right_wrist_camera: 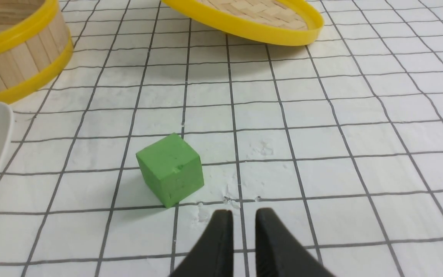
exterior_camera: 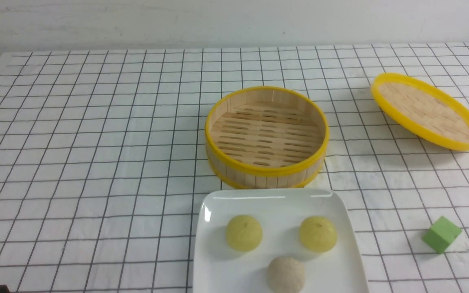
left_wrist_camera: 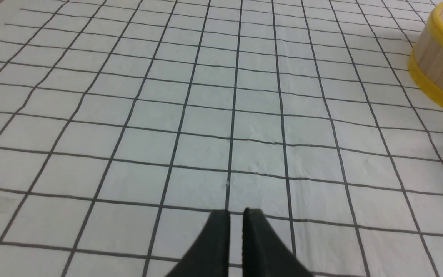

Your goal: Put the steamed buns into the plate on the white-black tablecloth.

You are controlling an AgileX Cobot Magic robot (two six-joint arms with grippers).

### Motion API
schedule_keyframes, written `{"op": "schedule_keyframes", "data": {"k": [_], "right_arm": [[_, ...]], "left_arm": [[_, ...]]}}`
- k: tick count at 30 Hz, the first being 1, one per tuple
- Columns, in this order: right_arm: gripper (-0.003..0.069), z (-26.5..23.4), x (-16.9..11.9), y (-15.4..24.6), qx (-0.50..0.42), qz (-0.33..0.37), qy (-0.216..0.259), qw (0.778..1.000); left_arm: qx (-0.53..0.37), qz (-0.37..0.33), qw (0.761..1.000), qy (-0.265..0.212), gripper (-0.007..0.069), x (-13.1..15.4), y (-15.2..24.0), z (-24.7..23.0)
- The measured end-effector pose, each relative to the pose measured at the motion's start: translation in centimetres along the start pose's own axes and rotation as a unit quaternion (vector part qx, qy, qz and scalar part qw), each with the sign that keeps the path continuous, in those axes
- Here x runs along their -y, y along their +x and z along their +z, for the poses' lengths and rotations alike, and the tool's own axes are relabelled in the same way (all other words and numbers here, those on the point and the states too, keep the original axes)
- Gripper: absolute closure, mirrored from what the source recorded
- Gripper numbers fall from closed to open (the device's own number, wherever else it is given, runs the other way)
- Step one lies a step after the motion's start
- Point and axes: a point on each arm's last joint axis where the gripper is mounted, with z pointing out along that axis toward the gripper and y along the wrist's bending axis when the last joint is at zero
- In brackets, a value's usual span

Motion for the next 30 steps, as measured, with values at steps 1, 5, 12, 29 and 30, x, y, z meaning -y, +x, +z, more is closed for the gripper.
{"op": "schedule_keyframes", "data": {"k": [1, 5, 12, 29, 30], "right_arm": [[0.0543, 0.00, 0.00, 0.00, 0.000, 0.000, 0.000, 1.000], [0.0538, 0.00, 0.00, 0.00, 0.000, 0.000, 0.000, 1.000], [0.0528, 0.00, 0.00, 0.00, 0.000, 0.000, 0.000, 1.000], [0.0512, 0.00, 0.00, 0.00, 0.000, 0.000, 0.000, 1.000], [0.0510, 0.00, 0.00, 0.00, 0.000, 0.000, 0.000, 1.000]], "left_arm": [[0.000, 0.001, 1.000, -0.001, 0.0542, -0.01, 0.01, 0.00], [0.001, 0.022, 1.000, -0.009, 0.0538, -0.16, -0.02, 0.00], [0.002, 0.050, 0.999, -0.020, 0.0534, -0.36, -0.05, -0.01], [0.003, 0.108, 0.993, -0.043, 0.0518, -0.78, -0.12, -0.02], [0.003, 0.109, 0.993, -0.044, 0.0517, -0.78, -0.13, -0.02]]}}
